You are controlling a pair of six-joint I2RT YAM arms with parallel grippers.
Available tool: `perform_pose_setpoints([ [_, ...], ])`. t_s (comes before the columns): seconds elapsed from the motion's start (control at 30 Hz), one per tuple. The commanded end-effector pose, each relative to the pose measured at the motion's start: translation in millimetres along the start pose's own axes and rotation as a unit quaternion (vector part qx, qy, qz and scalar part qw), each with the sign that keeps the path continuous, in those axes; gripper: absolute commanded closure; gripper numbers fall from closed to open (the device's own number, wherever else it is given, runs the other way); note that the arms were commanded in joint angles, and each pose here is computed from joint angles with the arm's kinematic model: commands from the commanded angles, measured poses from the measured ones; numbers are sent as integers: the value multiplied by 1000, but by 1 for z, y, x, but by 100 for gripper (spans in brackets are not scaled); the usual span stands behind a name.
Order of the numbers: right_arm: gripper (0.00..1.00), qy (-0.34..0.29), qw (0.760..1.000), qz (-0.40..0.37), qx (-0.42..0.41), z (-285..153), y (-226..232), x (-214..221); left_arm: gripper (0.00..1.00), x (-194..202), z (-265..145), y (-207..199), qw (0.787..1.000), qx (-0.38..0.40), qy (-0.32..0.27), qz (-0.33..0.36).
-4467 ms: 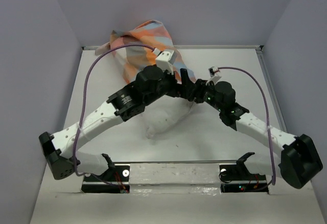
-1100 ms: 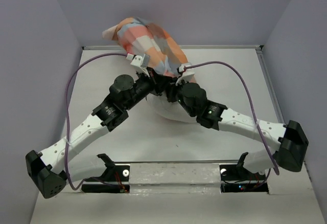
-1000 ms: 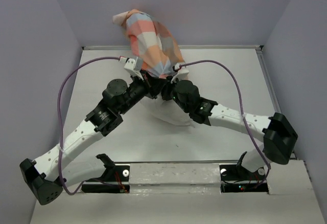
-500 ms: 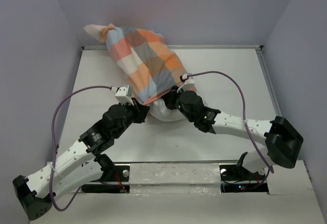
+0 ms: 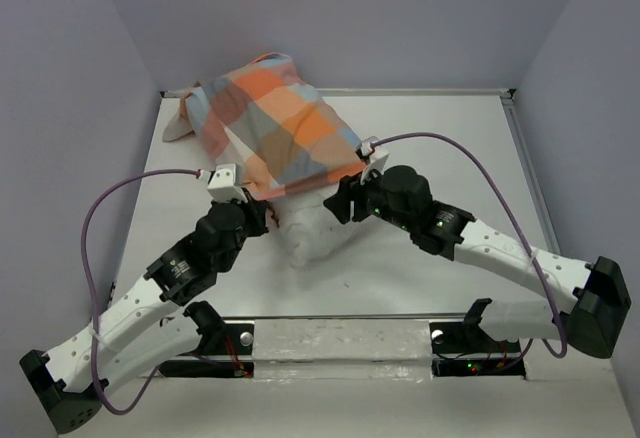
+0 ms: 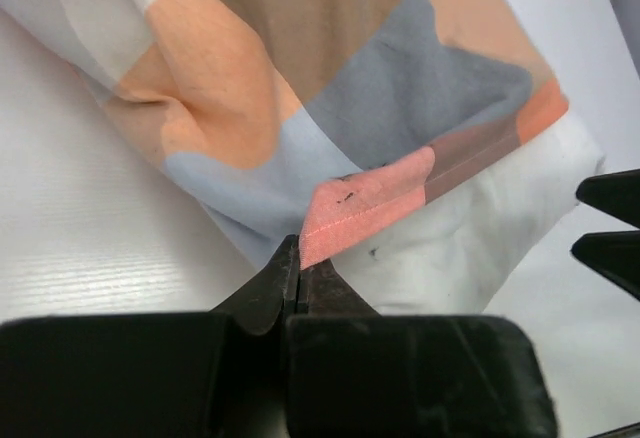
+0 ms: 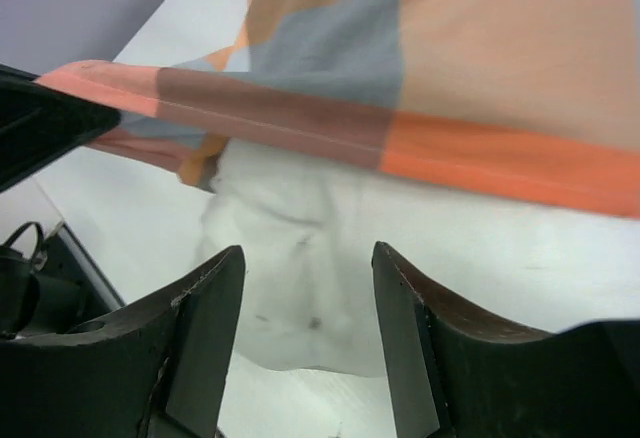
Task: Put the pillow into the pillowcase
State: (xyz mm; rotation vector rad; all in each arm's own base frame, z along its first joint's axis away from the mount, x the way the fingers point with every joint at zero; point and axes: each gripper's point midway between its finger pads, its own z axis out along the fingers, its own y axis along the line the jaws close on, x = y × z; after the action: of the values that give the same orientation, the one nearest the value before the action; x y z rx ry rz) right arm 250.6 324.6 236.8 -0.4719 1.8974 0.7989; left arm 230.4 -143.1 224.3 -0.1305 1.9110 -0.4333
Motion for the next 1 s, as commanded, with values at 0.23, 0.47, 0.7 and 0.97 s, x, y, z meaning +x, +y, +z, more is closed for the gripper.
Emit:
perform_pose_setpoints([
  [0.23,13,32,987,-158,19,19,-20,-26,100,-77,-38,2,995,1,-94,-27],
  [0.47,11,33,982,-179,-52,22,2,-21,100,-103,-43,-26,992,54,-109,-29],
  [0.7,21,-43,983,-126,127,31,-57,-59,100,-120,-55,-33,988,74,-128,-44],
  [0.97,51,-134,952,-30,274,4,-132,-71,100,-142,-73,-25,987,58,-147,-42],
])
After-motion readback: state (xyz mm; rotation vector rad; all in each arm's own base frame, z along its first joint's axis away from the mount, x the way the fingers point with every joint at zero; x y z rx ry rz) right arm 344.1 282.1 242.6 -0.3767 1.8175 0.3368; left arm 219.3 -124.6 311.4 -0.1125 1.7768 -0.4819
